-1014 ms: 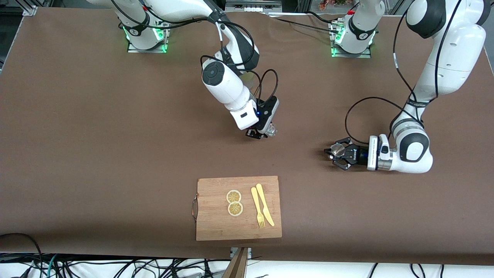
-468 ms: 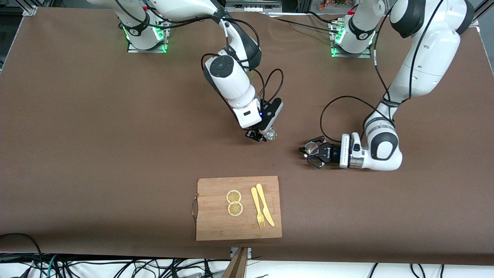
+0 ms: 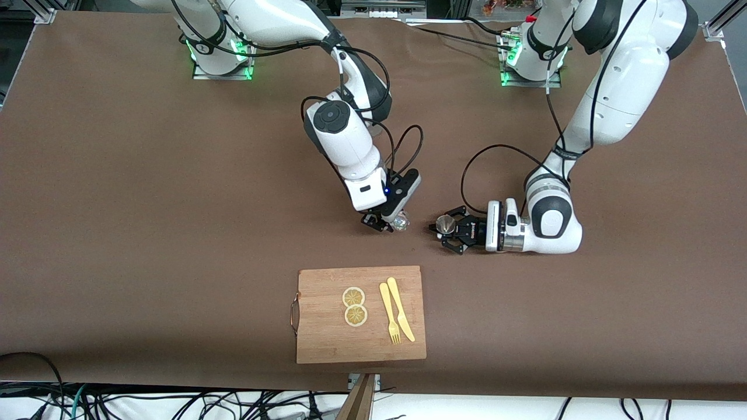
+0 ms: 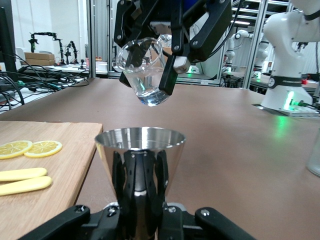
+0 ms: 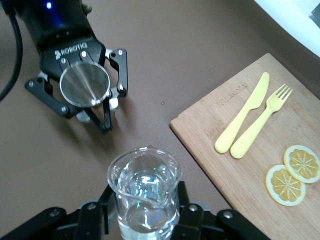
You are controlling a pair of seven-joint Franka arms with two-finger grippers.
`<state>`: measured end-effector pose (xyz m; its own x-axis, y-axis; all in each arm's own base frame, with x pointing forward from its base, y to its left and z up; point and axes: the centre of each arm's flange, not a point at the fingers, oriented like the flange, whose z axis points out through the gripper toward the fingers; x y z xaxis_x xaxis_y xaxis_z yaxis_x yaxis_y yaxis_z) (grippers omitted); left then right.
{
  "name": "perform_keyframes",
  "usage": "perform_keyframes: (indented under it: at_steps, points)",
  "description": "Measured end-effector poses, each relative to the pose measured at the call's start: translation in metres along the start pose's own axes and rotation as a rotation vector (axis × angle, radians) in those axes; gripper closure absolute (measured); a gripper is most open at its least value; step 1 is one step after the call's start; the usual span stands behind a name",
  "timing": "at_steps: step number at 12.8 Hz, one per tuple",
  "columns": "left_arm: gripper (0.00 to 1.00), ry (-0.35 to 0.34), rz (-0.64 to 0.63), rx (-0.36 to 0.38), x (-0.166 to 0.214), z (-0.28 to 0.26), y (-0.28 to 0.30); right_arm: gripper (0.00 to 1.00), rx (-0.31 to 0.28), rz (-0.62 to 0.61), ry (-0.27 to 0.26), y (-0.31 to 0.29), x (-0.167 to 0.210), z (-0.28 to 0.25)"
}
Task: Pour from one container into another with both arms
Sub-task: 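Tilt the beaker with the right gripper, pouring into the held jigger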
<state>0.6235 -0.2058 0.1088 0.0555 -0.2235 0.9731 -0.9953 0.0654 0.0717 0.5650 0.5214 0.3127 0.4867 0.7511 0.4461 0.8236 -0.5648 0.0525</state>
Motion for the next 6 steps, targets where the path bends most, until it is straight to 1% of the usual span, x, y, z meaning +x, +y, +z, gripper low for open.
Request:
perform_keyframes:
  at_steps: [3,6]
  points:
    - [0.91,-0.03,0.007,0.011,0.002,0.019,0.001,0.5,-0.015,-0.008,0.004,0.001,0.003,-0.002]
    - [0.91,-0.055,0.017,0.019,0.004,0.026,0.0,0.5,-0.042,-0.043,-0.002,-0.006,0.007,-0.003]
